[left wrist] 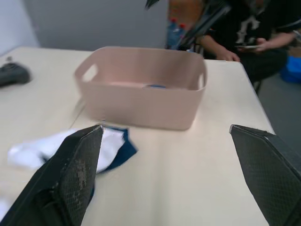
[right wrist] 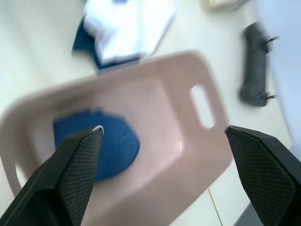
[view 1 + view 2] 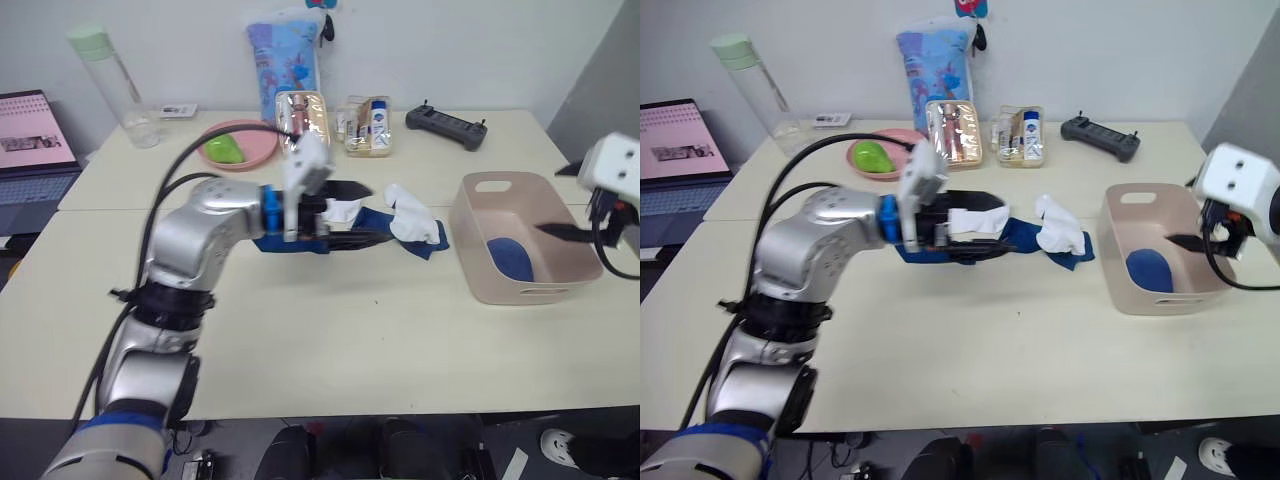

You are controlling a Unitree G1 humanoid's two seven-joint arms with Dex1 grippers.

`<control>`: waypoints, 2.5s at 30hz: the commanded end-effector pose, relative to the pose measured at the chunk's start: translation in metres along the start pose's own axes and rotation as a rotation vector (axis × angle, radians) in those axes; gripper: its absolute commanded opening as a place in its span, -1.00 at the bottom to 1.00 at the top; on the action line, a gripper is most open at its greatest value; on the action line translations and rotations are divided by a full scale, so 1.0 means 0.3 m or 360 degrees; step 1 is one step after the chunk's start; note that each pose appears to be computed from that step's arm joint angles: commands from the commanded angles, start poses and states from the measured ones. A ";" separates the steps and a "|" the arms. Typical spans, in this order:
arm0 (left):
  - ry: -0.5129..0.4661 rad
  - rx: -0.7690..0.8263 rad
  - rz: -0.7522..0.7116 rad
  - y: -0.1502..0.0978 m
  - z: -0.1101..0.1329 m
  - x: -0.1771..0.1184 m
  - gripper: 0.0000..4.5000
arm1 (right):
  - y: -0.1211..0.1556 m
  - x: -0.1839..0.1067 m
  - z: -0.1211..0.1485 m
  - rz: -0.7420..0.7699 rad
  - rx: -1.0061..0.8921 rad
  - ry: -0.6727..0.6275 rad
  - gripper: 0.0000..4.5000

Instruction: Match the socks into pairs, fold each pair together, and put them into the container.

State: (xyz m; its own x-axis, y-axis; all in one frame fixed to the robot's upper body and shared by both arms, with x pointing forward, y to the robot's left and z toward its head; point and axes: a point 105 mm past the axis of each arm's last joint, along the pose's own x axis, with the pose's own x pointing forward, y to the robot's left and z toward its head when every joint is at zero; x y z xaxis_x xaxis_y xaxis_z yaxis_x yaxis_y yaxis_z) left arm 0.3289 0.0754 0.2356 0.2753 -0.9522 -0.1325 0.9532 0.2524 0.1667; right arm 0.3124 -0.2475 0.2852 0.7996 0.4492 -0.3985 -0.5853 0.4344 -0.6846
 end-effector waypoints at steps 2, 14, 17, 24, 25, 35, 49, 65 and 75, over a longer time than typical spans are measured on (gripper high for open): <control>-0.0016 0.0139 0.0234 0.043 0.015 -0.104 1.00 | 0.034 0.020 0.148 -0.0134 0.0026 -0.0345 0.98; 0.0337 -0.0045 0.0982 0.044 -0.335 -0.544 1.00 | 0.498 0.259 0.180 0.0255 0.0524 -0.0581 0.98; 0.0387 -0.0237 0.0849 -0.039 -0.395 -0.551 1.00 | 0.576 0.275 0.127 0.0371 0.0697 -0.0503 0.98; 0.0326 -0.0225 0.0883 -0.039 -0.371 -0.522 1.00 | 0.625 0.272 0.138 0.0458 0.0746 -0.0521 0.98; 0.0305 -0.0228 0.0863 -0.040 -0.359 -0.511 1.00 | 0.619 0.275 0.137 0.0449 0.0731 -0.0517 0.98; 0.0218 -0.0182 0.0743 -0.068 -0.242 -0.462 1.00 | 0.594 0.516 0.241 0.0348 0.0595 -0.0589 0.98; 0.0233 -0.0141 0.0795 -0.072 -0.156 -0.506 1.00 | 0.574 0.828 0.350 0.0249 0.0675 -0.0550 0.56; 0.0295 -0.0064 0.0928 -0.003 -0.161 -0.585 1.00 | 0.625 0.782 0.415 0.0363 0.0388 -0.0722 -0.98; 0.0339 -0.0132 0.0789 -0.020 -0.211 -0.526 1.00 | 0.573 0.443 0.231 0.0388 -0.0399 -0.0712 -0.98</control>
State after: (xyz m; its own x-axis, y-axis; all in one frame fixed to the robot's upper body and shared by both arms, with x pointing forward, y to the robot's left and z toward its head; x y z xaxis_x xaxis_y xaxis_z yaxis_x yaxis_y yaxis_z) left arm 0.2878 0.2440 0.1893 0.7258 -0.6339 -0.2672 0.6825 0.7123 0.1639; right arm 0.3252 -0.0673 0.1403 0.5206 0.7817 -0.3435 -0.7061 0.1680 -0.6879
